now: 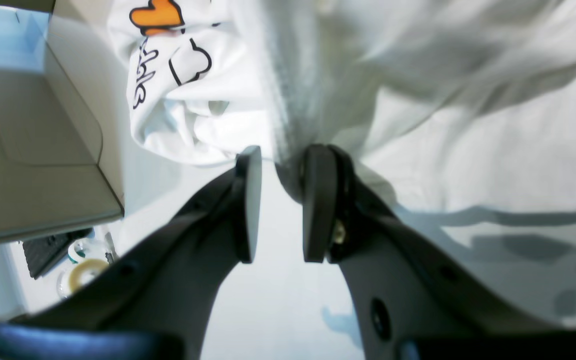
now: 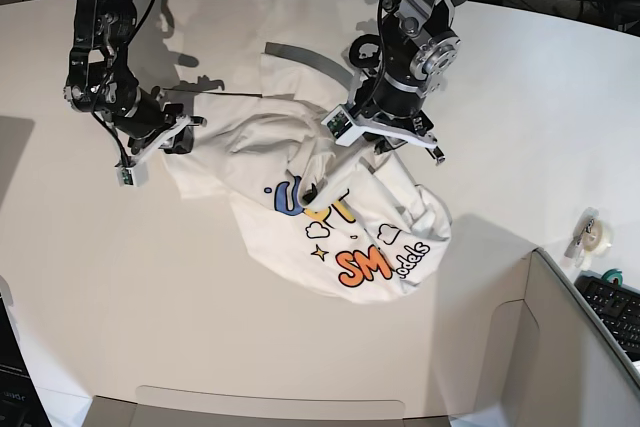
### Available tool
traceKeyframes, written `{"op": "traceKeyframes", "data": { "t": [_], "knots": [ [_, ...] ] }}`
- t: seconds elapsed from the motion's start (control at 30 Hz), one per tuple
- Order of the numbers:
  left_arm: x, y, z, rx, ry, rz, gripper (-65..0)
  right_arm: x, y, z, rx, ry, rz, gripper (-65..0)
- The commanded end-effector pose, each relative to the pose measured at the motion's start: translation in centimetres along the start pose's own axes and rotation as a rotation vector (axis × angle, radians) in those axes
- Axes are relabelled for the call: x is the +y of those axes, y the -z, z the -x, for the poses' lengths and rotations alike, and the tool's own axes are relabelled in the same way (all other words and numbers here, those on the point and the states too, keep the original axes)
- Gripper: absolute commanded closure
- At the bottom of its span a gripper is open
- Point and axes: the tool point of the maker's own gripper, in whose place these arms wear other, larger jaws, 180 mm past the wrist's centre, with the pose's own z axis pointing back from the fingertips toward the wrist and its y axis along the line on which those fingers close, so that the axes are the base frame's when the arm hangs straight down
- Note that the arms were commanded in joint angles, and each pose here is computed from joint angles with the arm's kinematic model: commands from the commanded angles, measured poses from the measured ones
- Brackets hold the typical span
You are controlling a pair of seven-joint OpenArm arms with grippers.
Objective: Layout the t-shirt on the table in an organized manner, then fold the t-shirt properly
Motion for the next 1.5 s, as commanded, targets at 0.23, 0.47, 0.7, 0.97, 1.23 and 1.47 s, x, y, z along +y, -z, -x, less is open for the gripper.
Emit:
{"op": "traceKeyframes", "data": {
  "t": [0.23,0.47,0.7,0.97,1.23,1.47],
  "knots": [
    [-0.6,-0.6,-0.7,-0.035,-0.006,0.007,-11.4,-8.2,-3.3,-1.7,-0.03,0.066,0.227,-8.6],
    [-1.7,-0.8,-0.4,-0.042,-0.011,0.034,-8.6,-9.1,-3.7,-3.0,-0.046,0.015,0.306,-8.9],
    [-1.9,-0.8,-0.2,-0.039,-0.011,0.038,-8.6,-6.2,-6.2,-6.2,-0.178,-0.056,0.286,-8.9],
    [-2.6,-1.0,0.3,-0.026,-0.014,0.055,-13.3,-2.2,-10.4,-7.1,-0.369,0.053,0.193,-14.1],
    [-2.4,-1.0,1.1,-0.012,0.013,0.051,-13.4,5.5,-9.4,-0.8,-0.308,0.378,-0.23,-29.1],
    [-2.4,-0.9,1.3,-0.006,0.016,0.051,-13.4,7.3,-10.3,3.3,-0.299,0.662,-0.329,-29.1]
  ]
}}
